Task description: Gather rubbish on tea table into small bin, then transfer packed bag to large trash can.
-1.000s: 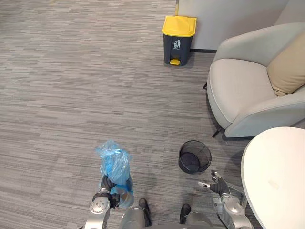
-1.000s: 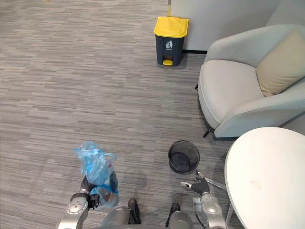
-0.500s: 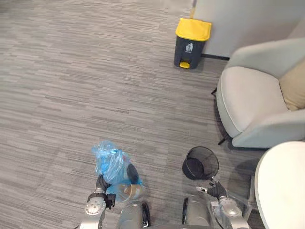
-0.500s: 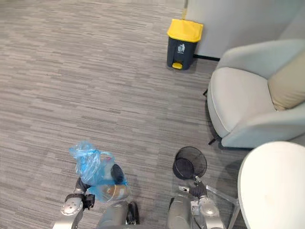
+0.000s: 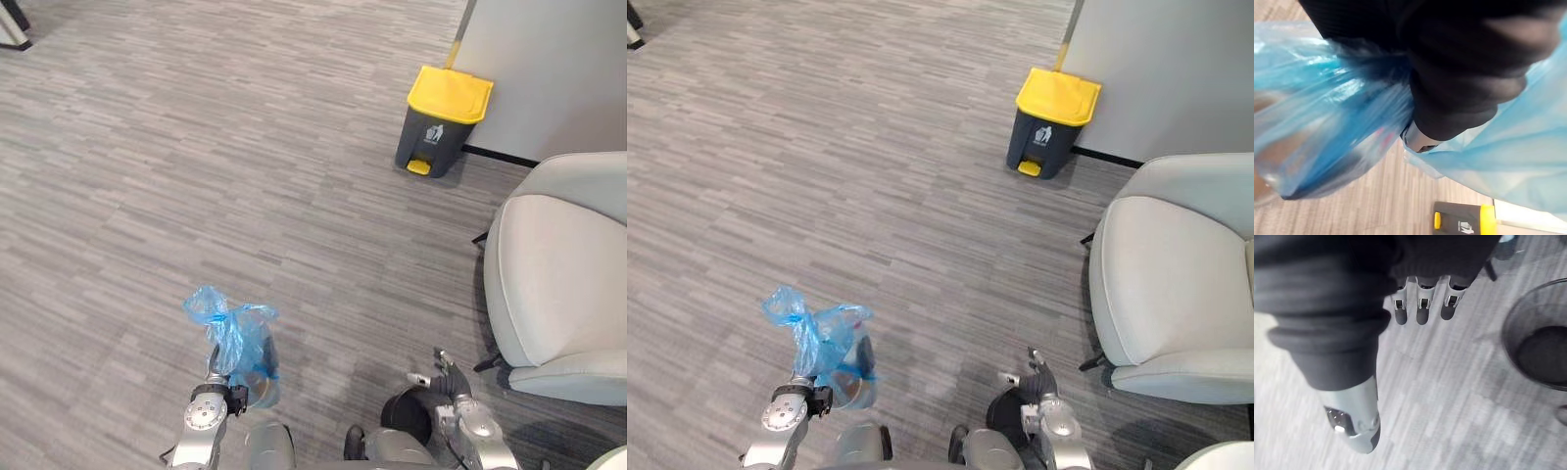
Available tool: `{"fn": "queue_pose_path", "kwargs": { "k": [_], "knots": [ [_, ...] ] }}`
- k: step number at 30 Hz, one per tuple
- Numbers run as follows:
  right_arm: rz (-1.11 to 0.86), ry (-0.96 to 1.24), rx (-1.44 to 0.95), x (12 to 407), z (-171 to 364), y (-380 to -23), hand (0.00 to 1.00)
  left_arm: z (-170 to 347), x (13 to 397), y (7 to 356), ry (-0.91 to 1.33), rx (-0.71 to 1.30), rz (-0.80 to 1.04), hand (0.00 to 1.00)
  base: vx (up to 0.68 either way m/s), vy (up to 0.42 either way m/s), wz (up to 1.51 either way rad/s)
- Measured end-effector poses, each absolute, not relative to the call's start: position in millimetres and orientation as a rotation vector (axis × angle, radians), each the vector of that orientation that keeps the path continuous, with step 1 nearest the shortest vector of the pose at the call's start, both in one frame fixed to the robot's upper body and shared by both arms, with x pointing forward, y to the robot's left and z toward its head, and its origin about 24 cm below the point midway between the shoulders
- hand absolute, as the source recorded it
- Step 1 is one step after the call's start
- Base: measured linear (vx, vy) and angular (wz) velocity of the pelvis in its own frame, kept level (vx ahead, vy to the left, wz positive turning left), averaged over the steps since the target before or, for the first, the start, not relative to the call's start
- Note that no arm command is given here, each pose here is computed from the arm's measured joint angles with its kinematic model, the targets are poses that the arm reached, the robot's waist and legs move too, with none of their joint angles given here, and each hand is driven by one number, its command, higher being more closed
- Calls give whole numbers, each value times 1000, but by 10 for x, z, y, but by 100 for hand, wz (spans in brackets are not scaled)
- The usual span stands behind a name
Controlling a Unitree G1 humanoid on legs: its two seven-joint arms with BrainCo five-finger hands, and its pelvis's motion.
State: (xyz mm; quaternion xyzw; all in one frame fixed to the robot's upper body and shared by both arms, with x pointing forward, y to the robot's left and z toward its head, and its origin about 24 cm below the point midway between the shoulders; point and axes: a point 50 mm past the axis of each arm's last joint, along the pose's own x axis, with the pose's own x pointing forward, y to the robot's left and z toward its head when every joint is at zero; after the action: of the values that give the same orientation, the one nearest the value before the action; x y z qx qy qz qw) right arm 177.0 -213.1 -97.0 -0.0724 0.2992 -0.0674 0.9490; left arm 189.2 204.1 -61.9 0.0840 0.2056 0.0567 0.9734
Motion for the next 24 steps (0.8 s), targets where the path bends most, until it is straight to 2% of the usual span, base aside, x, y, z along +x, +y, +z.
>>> {"fn": "queue_pose_path", "kwargs": {
  "k": [11, 15, 20, 24],
  "knots": [
    [-169, 645, -100, 1757, -1039, -2136, 0, -592, 2000, 1982, 397, 170, 70, 100, 331, 266, -49],
    [-162, 687, -81, 1687, -1117, -2072, 0, -634, 1935, 1993, 427, 210, 35, 100, 307, 173, -37],
    [-150, 689, -77, 1700, -1124, -2027, 0, -609, 1934, 2118, 428, 253, 48, 100, 374, -48, -33],
    [-162, 740, -121, 1615, -1178, -2170, 0, -643, 1976, 2151, 444, 237, 76, 100, 573, -159, -16]
  ]
}}
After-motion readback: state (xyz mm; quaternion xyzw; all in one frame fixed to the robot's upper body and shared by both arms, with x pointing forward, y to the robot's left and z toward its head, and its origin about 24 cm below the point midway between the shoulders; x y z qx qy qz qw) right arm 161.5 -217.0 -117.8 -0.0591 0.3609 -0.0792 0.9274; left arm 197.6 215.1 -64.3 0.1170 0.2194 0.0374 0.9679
